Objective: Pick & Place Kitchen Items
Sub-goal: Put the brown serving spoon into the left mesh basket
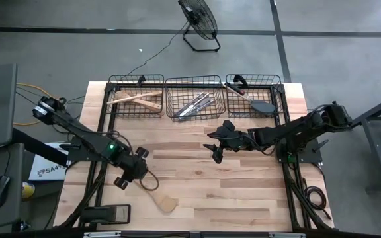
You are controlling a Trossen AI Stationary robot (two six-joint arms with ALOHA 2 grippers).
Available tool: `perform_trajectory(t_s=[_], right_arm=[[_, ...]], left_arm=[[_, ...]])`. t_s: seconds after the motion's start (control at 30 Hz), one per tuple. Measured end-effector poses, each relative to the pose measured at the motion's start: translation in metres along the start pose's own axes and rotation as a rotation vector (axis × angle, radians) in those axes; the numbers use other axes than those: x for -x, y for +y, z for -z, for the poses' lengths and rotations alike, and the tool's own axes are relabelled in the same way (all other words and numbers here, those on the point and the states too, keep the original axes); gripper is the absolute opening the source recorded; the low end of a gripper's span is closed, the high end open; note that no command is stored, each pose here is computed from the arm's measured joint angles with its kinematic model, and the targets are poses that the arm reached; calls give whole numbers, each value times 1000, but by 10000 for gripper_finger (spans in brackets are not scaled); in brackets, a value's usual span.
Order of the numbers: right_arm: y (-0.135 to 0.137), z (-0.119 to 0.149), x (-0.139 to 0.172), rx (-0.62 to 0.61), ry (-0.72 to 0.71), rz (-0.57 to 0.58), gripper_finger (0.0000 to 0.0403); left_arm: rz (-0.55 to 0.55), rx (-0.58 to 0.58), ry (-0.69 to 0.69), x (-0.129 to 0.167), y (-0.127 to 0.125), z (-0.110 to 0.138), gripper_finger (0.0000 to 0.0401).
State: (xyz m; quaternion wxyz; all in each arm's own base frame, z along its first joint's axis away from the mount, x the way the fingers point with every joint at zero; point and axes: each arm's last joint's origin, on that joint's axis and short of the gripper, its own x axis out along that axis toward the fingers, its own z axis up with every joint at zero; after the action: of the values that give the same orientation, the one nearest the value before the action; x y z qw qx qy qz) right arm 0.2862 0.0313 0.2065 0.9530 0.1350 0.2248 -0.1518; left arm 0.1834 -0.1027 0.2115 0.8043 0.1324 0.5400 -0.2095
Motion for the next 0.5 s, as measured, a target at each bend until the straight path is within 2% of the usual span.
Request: perform_trajectory(t_s=[0.37, 0.5], right_arm=[[0, 0, 0, 1, 2, 1, 239], [0, 1, 0, 2, 6, 2, 239]], left_arm=[[1, 11, 232, -54, -12, -1, 195], [47, 17, 292, -67, -14, -1, 195]])
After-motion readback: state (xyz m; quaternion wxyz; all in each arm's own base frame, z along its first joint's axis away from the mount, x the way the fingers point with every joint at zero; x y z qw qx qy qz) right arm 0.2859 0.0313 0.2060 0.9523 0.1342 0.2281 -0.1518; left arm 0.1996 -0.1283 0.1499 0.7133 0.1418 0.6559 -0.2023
